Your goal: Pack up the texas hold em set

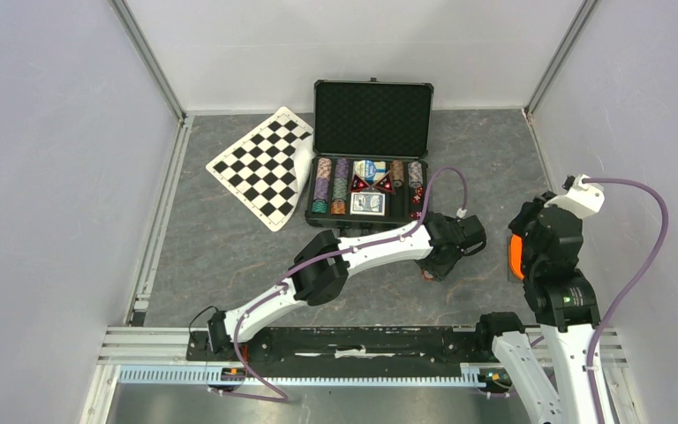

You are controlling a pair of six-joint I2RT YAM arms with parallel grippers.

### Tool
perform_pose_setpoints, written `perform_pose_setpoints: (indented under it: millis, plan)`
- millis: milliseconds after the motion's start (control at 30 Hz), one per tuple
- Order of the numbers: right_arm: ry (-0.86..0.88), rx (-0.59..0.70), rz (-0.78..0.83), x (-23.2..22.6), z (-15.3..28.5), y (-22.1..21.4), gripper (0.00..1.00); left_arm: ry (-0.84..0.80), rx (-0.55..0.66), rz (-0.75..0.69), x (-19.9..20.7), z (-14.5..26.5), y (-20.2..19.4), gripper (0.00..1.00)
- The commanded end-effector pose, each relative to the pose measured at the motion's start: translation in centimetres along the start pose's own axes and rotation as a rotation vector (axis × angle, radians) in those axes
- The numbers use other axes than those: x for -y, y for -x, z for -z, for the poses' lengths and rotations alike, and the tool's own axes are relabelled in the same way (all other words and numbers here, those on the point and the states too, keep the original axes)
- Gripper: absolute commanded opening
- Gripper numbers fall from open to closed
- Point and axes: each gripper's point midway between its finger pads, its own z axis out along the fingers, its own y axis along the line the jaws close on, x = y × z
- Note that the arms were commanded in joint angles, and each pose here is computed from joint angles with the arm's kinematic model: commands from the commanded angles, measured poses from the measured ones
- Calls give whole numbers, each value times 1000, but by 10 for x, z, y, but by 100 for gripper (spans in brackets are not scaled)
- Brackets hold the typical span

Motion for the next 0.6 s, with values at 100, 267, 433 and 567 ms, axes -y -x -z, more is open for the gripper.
perform_pose_setpoints:
  millis: [100, 267, 433, 567]
  plan:
    - [8, 25, -4, -3, -2, 7, 9, 83, -108, -66, -28, 7, -31, 34]
    - [2, 35, -5, -1, 0, 9, 9, 39, -39, -48, -25, 28, -16, 34]
    - [7, 28, -6, -2, -3, 4, 9, 56, 2, -29, -38, 48, -8, 34]
    - [14, 18, -2, -4, -4, 3, 9, 44, 42, -2, -47, 62, -2, 34]
